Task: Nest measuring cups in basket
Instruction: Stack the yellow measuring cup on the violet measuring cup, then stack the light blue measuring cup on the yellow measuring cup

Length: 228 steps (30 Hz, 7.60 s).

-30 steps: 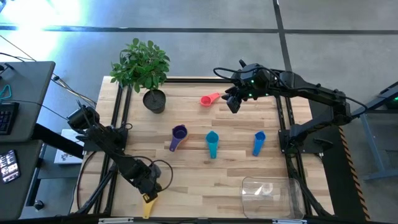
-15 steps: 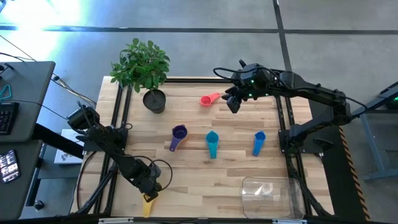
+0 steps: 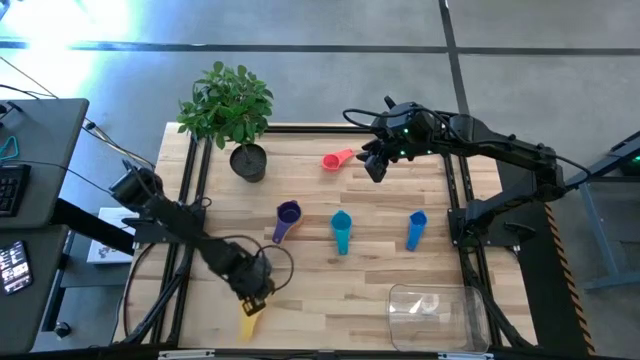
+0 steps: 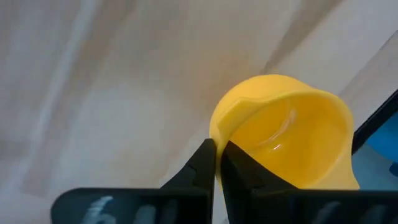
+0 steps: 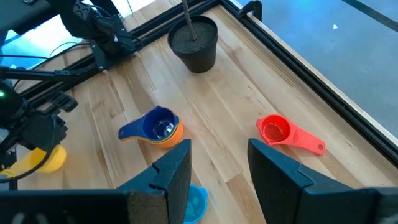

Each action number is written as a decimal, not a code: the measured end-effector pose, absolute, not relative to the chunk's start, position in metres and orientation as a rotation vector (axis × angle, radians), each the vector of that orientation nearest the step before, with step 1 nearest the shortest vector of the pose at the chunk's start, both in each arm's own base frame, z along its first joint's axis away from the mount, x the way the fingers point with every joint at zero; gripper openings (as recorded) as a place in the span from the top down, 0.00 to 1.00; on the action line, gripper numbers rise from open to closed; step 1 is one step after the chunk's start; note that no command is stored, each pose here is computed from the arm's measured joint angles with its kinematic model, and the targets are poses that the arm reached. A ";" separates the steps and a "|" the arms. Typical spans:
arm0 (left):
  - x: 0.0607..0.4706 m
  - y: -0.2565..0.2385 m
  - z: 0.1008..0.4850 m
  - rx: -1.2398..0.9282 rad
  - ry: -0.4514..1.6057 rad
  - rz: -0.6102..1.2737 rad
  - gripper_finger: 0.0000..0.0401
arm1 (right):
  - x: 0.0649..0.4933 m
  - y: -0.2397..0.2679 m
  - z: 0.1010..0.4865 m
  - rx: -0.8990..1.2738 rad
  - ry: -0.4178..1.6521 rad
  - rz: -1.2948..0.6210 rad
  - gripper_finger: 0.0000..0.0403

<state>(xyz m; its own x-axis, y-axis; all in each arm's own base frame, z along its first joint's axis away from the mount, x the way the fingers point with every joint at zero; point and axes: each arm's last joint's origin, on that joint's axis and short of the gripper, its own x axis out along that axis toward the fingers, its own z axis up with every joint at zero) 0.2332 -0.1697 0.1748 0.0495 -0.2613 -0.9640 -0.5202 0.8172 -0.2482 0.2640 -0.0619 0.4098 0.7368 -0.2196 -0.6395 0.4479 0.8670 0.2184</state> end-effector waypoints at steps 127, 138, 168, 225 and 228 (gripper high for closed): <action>0.234 0.049 0.323 -0.286 1.081 0.320 0.85 | 0.256 -0.038 0.362 0.729 0.871 -0.649 0.63; 0.206 0.045 0.333 -0.284 1.128 0.367 0.85 | 0.264 -0.020 0.357 0.775 0.890 -0.625 0.63; 0.149 0.033 0.363 -0.305 1.002 0.388 0.85 | 0.357 -0.012 0.235 0.731 1.219 -0.700 0.63; 0.137 0.032 0.359 -0.310 1.087 0.481 0.86 | 0.411 0.025 0.202 0.745 1.251 -0.523 1.00; 0.135 0.030 0.361 -0.289 1.080 0.459 0.86 | 0.420 0.030 0.209 0.813 1.157 -0.532 1.00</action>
<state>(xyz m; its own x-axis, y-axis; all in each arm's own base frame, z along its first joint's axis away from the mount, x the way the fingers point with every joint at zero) 0.1354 0.0296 0.3606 0.3913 0.2168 -0.8944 -0.4931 0.8699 -0.0049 0.4198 0.0299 0.2086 0.3321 0.0362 -0.9425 0.7386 0.6115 0.2837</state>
